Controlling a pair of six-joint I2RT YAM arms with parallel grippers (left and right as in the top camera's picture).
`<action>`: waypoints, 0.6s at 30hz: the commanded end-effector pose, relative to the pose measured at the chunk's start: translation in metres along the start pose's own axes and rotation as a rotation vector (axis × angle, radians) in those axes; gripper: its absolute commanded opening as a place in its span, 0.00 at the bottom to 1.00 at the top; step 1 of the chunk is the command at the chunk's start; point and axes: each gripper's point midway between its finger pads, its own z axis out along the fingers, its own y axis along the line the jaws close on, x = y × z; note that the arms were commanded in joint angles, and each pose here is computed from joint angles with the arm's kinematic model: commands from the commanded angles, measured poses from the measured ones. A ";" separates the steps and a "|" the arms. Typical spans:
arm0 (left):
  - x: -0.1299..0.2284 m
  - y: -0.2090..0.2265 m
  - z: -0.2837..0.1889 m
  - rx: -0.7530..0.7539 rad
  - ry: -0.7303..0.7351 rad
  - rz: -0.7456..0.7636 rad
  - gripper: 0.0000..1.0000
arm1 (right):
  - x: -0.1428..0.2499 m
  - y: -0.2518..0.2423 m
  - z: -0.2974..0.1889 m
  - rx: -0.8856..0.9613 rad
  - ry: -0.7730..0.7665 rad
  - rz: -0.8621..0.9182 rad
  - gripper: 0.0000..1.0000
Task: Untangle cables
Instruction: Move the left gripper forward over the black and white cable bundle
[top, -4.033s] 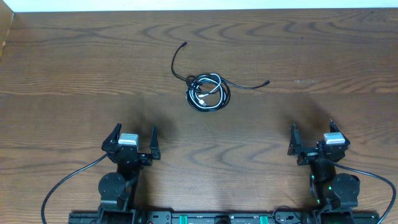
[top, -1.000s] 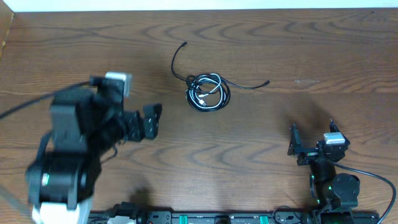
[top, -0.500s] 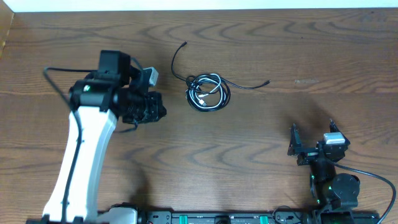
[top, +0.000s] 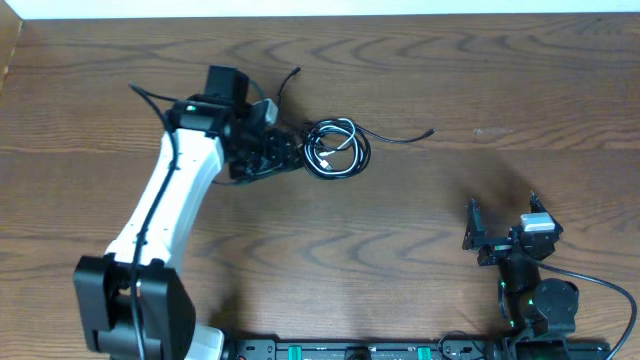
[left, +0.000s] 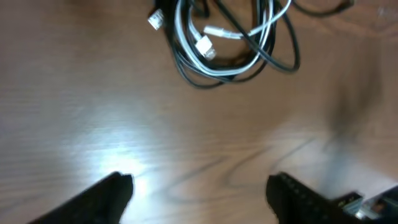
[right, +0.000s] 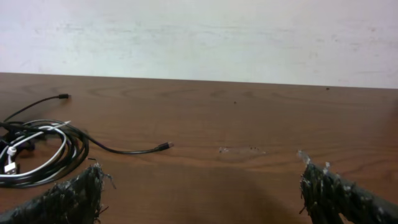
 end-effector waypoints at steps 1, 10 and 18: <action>-0.005 -0.013 0.016 0.019 0.010 -0.039 0.77 | 0.001 0.000 0.000 0.000 0.004 -0.011 0.99; -0.032 -0.013 0.057 -0.075 -0.082 -0.150 0.77 | 0.001 0.000 0.000 0.000 0.004 -0.011 0.99; -0.013 -0.011 0.099 -0.153 0.005 -0.112 0.14 | 0.001 0.000 0.000 0.000 0.004 -0.011 0.99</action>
